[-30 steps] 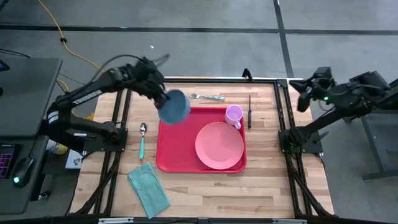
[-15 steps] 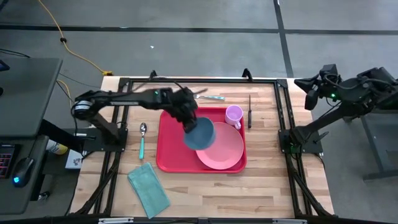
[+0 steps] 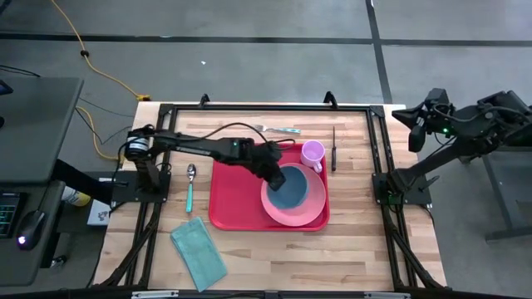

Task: Set up tray
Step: Put the blue bowl on the pink plate

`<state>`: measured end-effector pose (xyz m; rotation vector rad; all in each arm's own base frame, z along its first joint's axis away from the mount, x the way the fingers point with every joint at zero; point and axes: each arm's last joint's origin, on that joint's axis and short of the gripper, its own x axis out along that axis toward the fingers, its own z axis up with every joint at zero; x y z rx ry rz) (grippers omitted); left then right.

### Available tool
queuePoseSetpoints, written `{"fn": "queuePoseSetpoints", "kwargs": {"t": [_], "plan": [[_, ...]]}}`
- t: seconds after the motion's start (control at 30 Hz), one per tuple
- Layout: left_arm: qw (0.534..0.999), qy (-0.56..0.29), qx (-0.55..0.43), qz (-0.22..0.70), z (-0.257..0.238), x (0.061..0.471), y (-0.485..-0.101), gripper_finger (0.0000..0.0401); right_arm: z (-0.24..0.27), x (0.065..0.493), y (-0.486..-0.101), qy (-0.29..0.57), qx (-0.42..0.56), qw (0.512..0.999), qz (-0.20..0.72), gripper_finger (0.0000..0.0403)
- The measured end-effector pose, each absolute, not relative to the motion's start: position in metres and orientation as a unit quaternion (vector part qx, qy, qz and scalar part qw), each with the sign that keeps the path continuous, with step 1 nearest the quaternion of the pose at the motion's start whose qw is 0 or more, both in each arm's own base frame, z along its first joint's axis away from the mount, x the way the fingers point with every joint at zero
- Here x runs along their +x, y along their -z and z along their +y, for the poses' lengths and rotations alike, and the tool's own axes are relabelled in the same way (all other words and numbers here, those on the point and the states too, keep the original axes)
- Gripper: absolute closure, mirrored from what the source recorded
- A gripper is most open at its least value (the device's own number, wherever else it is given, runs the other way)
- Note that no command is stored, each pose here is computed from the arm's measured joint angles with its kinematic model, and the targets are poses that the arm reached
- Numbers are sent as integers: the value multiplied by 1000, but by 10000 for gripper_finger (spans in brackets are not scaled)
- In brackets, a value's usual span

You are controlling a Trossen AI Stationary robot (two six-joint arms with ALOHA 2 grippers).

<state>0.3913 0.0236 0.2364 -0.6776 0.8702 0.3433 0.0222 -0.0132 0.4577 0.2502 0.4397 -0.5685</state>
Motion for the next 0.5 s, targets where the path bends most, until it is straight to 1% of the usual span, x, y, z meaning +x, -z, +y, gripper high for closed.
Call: {"fn": "queuePoseSetpoints", "kwargs": {"t": [0.1,0.23,0.33,0.5], "plan": [[838,-180,-312,410,26,405,-244,384,-13,22,-458,273,116,930,219,403],[820,-202,-286,452,28,419,-252,384,-13,22,-457,267,115,931,223,403],[806,-200,-268,488,28,429,-259,384,-12,22,-457,260,113,932,227,403],[795,-183,-255,520,26,446,-268,384,-12,23,-457,253,111,933,232,403]]}}
